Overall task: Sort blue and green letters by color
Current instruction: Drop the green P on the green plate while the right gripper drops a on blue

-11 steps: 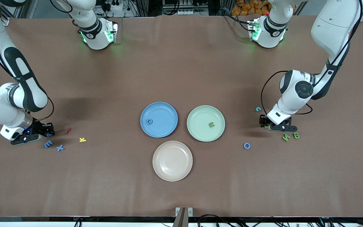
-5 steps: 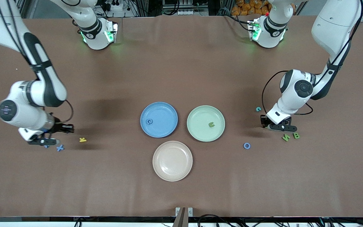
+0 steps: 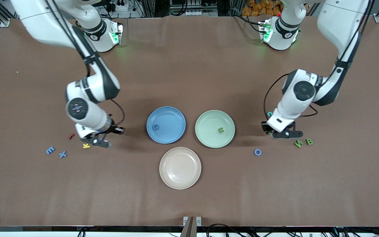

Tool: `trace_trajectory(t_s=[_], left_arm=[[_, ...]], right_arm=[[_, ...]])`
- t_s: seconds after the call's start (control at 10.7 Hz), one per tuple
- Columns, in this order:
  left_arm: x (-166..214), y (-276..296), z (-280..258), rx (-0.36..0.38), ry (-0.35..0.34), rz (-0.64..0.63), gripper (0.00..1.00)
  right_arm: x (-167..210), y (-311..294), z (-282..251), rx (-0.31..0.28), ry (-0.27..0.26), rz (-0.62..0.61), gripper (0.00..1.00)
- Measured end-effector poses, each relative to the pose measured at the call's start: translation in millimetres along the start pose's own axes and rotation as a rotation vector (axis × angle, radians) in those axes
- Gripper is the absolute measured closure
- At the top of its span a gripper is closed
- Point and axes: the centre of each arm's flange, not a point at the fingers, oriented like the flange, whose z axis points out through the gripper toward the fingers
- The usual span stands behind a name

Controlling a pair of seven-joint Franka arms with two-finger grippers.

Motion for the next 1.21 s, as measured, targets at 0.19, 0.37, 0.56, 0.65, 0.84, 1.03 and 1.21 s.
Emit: trace_trajectory(t_s=[0.19,0.37,0.56,0.65,0.84,1.03,1.21], left_arm=[[-6,66,-21,-0.034,-0.033,-0.071,0.64],[-11,113,-34,-0.055,-0.054,-0.146,0.64],[-15,150,-31,-0.07,-0.061,-0.226,0.64],[-14,162,-24,-0.075,-0.067,-0.263,0.64],[-5,174,-9,-0.085,-0.08,-0.326,0.61],[-1,176,-1,-0.09,-0.088,-0.343,0.35],[7,169,-3,-0.091,-0.081,-0.368,0.08]], right_arm=[[-31,-48,3,0.015,-0.01,0.085,0.64],[-55,-91,11,0.027,-0.017,0.16,0.64],[-77,-127,19,0.031,-0.02,0.217,0.64],[-85,-139,24,0.03,-0.022,0.233,0.64],[-88,-146,29,0.027,-0.024,0.246,0.49],[-72,-137,22,0.038,-0.014,0.272,0.22],[-42,-115,0,0.072,-0.01,0.303,0.0]])
